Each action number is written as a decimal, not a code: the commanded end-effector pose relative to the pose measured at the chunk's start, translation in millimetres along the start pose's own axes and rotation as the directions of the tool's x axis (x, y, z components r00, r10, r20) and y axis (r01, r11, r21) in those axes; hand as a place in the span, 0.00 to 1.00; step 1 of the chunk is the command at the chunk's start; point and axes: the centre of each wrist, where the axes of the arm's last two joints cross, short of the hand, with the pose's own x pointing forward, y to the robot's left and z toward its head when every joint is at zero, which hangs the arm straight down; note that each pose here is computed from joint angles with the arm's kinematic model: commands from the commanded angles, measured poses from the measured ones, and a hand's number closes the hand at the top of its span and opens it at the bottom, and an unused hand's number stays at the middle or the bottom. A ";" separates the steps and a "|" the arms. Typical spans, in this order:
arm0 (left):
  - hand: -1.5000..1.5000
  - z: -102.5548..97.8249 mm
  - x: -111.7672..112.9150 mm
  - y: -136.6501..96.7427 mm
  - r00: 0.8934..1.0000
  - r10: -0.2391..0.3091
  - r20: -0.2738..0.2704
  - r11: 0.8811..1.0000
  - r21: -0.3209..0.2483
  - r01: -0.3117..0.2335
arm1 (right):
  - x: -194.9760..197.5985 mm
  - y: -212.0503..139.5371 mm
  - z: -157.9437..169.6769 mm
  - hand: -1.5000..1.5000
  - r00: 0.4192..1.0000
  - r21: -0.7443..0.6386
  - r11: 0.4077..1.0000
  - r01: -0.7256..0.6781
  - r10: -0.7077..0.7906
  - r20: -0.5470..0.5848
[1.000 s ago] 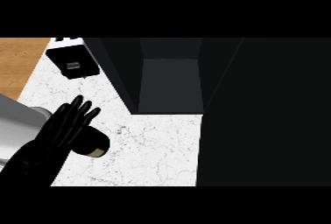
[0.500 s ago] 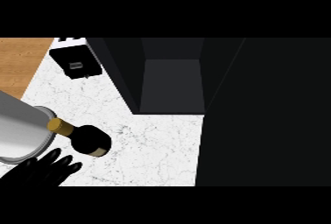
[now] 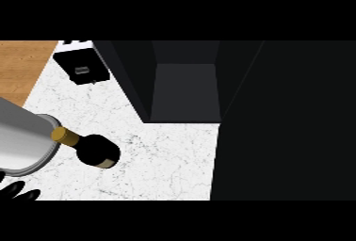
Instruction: Pick up the wine, place it into the cabinet and close the cabinet
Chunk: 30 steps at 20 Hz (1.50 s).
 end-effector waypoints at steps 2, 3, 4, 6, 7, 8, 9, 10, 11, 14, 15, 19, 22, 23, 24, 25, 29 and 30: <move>0.00 14.0 -1.2 -13.7 1.000 0.009 0.000 1.000 0.023 -0.009 | 38.0 6.3 21.1 0.00 0.999 0.007 1.000 0.020 -0.021 0.041; 0.00 19.1 14.5 -5.2 1.000 -0.002 0.022 0.999 0.036 0.001 | 19.6 11.1 2.0 0.00 1.000 -0.009 1.000 0.009 -0.009 0.018; 0.00 12.5 20.6 10.7 1.000 0.010 0.014 1.000 0.012 -0.010 | 27.7 16.2 1.5 0.00 0.999 -0.010 1.000 0.016 -0.015 0.040; 0.00 10.1 27.0 -8.5 1.000 -0.010 0.018 0.999 0.051 0.009 | 39.3 5.1 8.2 0.00 0.999 0.013 1.000 -0.003 0.003 0.032; 0.00 22.9 30.0 -7.1 1.000 -0.012 0.019 0.998 0.070 0.011 | 37.0 10.9 1.4 0.00 0.999 -0.006 1.000 0.022 -0.022 0.029; 0.00 9.4 38.5 -1.7 0.999 -0.023 0.032 0.997 0.073 0.020 | 33.7 7.7 13.8 0.00 0.999 -0.001 1.000 0.007 -0.007 0.036; 0.00 22.8 37.2 2.2 0.999 -0.034 0.015 0.996 0.088 0.032 | 32.9 14.1 9.0 0.00 0.999 -0.013 1.000 0.025 -0.025 0.022; 0.00 3.4 37.5 6.8 1.000 -0.022 0.011 0.996 0.091 0.021 | 34.3 5.6 4.3 0.00 1.000 -0.016 1.000 0.018 -0.018 0.025; 0.00 26.7 37.4 14.2 0.998 -0.052 0.023 0.993 0.104 0.049 | 36.8 13.4 10.8 0.00 0.999 -0.019 1.000 0.018 -0.017 0.033; 0.00 12.0 49.4 33.5 0.999 -0.041 0.025 0.993 0.115 0.038 | 19.8 18.7 -4.4 0.00 1.000 -0.004 1.000 0.011 -0.011 0.028; 0.00 5.1 54.8 25.5 0.999 -0.040 0.036 0.991 0.132 0.035 | 42.4 5.2 5.1 0.00 0.999 -0.003 1.000 0.002 -0.002 0.033; 0.00 27.5 54.2 48.4 0.997 -0.079 0.013 0.985 0.158 0.076 | 46.4 9.4 15.1 0.00 0.999 -0.005 1.000 0.017 -0.017 0.030; 0.00 31.8 41.9 56.8 0.999 -0.051 -0.008 0.981 0.189 0.051 | 33.4 12.9 6.1 0.00 0.999 -0.041 0.999 0.015 -0.013 0.042; 0.00 30.9 57.3 59.6 0.996 -0.088 0.006 0.983 0.162 0.086 | 37.1 9.9 1.6 0.00 0.999 -0.027 1.000 0.009 -0.008 0.034; 0.00 28.5 43.9 63.7 0.996 -0.085 -0.012 0.975 0.205 0.085 | 47.4 10.7 15.3 0.00 0.999 -0.009 1.000 -0.003 0.004 0.032; 0.00 20.7 58.8 79.6 0.997 -0.080 0.004 0.971 0.227 0.077 | 29.0 11.3 3.5 0.00 0.998 -0.024 0.999 0.024 -0.023 0.052; 0.00 16.6 54.6 91.3 0.997 -0.066 -0.041 0.972 0.222 0.074 | 37.0 9.3 3.2 0.00 0.999 -0.027 1.000 0.006 -0.005 0.046; 0.00 10.5 41.8 94.6 0.996 -0.074 -0.058 0.971 0.224 0.085 | 53.1 19.2 10.8 0.00 0.999 -0.004 1.000 0.028 -0.028 0.034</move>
